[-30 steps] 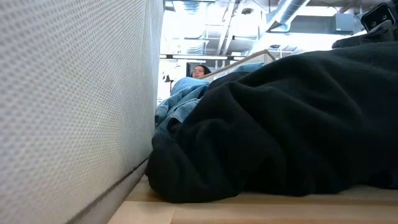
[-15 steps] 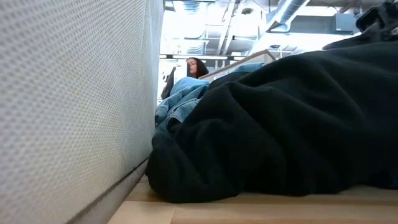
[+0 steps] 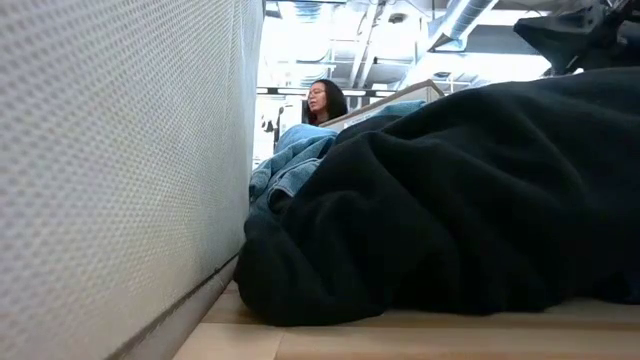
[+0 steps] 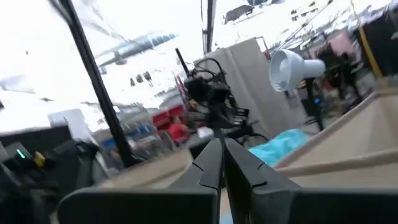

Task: Sort clothes
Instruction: Put the blue shirt into the top laundry organizer

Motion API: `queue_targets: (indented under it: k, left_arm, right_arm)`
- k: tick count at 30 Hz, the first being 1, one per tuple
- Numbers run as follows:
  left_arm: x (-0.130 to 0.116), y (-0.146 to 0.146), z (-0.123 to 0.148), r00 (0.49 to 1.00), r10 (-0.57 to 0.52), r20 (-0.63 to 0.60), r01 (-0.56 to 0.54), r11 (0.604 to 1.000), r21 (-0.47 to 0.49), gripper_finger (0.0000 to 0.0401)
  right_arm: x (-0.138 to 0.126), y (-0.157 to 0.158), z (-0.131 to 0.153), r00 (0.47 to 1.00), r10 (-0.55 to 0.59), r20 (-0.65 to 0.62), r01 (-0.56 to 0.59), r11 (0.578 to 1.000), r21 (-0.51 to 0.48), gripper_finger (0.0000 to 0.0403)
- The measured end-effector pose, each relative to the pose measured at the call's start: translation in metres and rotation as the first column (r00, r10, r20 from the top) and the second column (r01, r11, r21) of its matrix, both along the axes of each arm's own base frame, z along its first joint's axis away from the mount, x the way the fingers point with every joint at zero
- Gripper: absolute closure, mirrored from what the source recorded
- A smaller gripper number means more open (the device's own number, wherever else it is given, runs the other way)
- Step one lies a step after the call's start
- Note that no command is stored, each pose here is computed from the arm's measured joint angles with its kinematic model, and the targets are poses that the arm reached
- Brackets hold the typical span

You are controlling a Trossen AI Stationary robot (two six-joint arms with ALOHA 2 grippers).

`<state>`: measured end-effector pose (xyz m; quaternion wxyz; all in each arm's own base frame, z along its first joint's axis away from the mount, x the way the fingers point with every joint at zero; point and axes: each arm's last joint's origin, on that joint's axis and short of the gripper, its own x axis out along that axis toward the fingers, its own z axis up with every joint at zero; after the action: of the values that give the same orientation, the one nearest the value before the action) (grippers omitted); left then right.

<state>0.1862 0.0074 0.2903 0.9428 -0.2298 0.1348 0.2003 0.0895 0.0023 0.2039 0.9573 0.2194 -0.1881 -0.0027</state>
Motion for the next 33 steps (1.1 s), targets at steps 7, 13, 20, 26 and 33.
queue_targets:
  k: [7, 13, 20, 26, 33]
  left_arm:
    - [-0.018, 0.006, 0.004, 0.961, 0.093, -0.262, -0.101, 0.995, -0.016, 0.0362]
    - [-0.022, 0.014, -0.01, 0.898, 0.15, -0.414, -0.203, 0.975, -0.087, 0.0283]
    - [-0.015, 0.024, -0.03, 0.8, 0.157, -0.58, -0.267, 0.958, -0.109, 0.0222]
    - [-0.005, 0.035, -0.047, 0.709, 0.154, -0.688, -0.283, 0.956, -0.078, 0.0216]
    - [0.008, 0.045, -0.066, 0.606, 0.156, -0.78, -0.268, 0.963, -0.016, 0.0216]
  right_arm:
    - [0.001, 0.005, -0.003, 0.987, 0.162, -0.017, -0.156, 0.971, 0.18, 0.0367]
    - [-0.008, 0.009, 0.015, 0.952, 0.235, 0.195, -0.276, 0.937, 0.216, 0.0367]
    - [-0.019, 0.012, 0.03, 0.901, 0.261, 0.346, -0.307, 0.948, 0.085, 0.0367]
    - [-0.022, 0.011, 0.041, 0.899, 0.229, 0.372, -0.27, 0.961, 0.061, 0.0367]
    - [-0.02, 0.012, 0.061, 0.92, 0.228, 0.317, -0.257, 0.965, 0.05, 0.0367]
